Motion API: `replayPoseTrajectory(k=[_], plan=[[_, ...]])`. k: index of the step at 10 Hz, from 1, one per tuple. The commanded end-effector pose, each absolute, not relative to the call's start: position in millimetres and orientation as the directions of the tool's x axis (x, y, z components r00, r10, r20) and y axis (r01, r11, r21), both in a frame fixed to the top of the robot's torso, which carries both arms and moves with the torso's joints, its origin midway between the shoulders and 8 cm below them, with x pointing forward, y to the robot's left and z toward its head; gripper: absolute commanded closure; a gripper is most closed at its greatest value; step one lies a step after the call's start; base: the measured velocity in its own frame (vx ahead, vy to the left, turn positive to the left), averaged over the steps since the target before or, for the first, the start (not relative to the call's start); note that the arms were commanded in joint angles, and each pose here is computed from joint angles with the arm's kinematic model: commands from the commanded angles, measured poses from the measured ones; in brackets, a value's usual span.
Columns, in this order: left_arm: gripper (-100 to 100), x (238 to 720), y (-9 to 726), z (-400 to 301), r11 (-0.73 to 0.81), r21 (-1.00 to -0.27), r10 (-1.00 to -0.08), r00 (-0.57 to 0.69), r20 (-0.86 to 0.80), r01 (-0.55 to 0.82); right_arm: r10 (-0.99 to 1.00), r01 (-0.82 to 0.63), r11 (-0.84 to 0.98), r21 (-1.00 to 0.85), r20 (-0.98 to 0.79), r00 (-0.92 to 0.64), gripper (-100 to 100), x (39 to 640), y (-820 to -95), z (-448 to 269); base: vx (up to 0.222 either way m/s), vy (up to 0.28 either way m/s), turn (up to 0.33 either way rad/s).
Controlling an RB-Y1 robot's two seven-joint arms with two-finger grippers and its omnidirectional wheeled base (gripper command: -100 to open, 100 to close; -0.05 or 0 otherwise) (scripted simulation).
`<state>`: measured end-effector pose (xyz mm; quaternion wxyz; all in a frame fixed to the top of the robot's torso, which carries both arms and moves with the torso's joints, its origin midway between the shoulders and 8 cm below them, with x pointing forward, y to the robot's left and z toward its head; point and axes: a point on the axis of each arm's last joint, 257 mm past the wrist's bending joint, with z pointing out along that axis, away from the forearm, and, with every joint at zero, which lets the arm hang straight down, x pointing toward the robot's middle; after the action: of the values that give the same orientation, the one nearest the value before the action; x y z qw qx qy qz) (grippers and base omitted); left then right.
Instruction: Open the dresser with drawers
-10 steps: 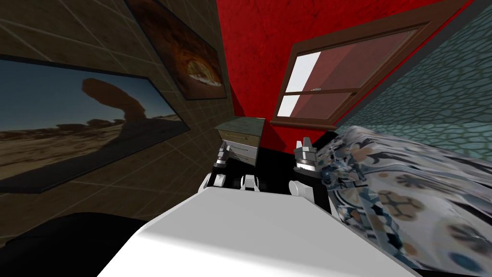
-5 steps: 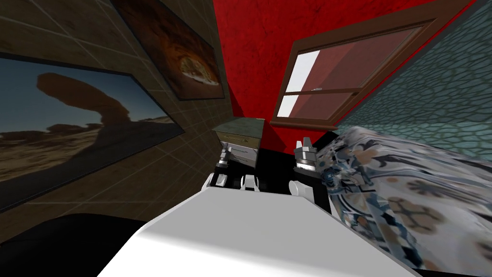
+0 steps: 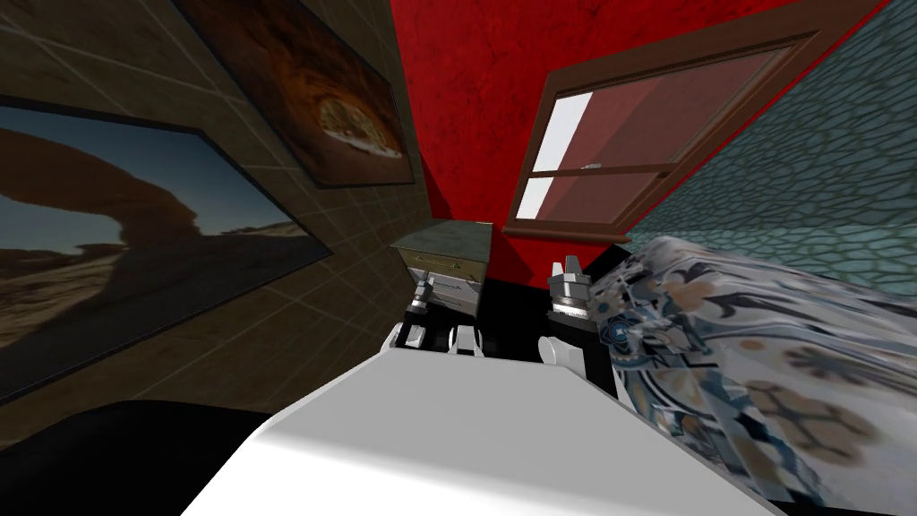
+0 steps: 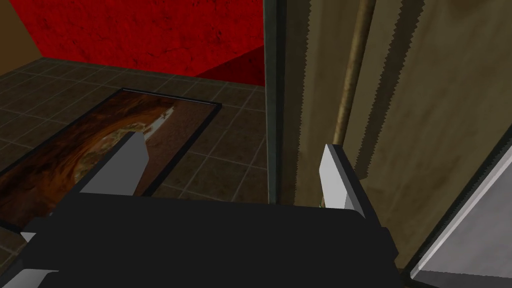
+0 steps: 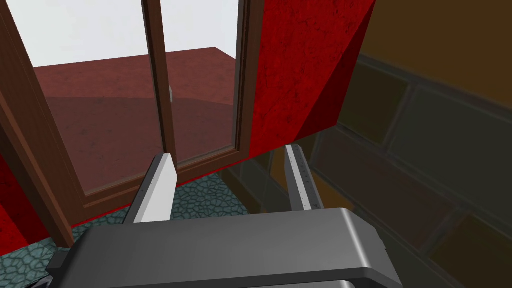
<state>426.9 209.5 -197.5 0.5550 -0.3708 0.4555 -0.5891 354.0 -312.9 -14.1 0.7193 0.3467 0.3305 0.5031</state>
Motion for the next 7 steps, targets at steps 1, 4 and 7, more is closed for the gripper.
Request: replayPoseTrajectory(k=[1,4,7], plan=[[-100,432,204,-218,0.036,-0.958,-0.990,-0.121,-0.073,0.285,0.953,-0.495,0.253,0.831,-0.127,0.275,0,354,-313,-14,0.130,0.033,-0.055],[-100,436,197,-240,0.037,-0.967,-0.988,-0.134,-0.073,0.252,0.953,-0.495,0.253,0.831,-0.127,0.275,0,354,-313,-14,0.120,0.025,-0.057],[-100,438,191,-258,0.042,-0.974,-0.986,-0.146,-0.076,0.224,0.953,-0.495,0.253,0.831,-0.127,0.275,0,354,-313,-14,0.088,0.029,-0.048]])
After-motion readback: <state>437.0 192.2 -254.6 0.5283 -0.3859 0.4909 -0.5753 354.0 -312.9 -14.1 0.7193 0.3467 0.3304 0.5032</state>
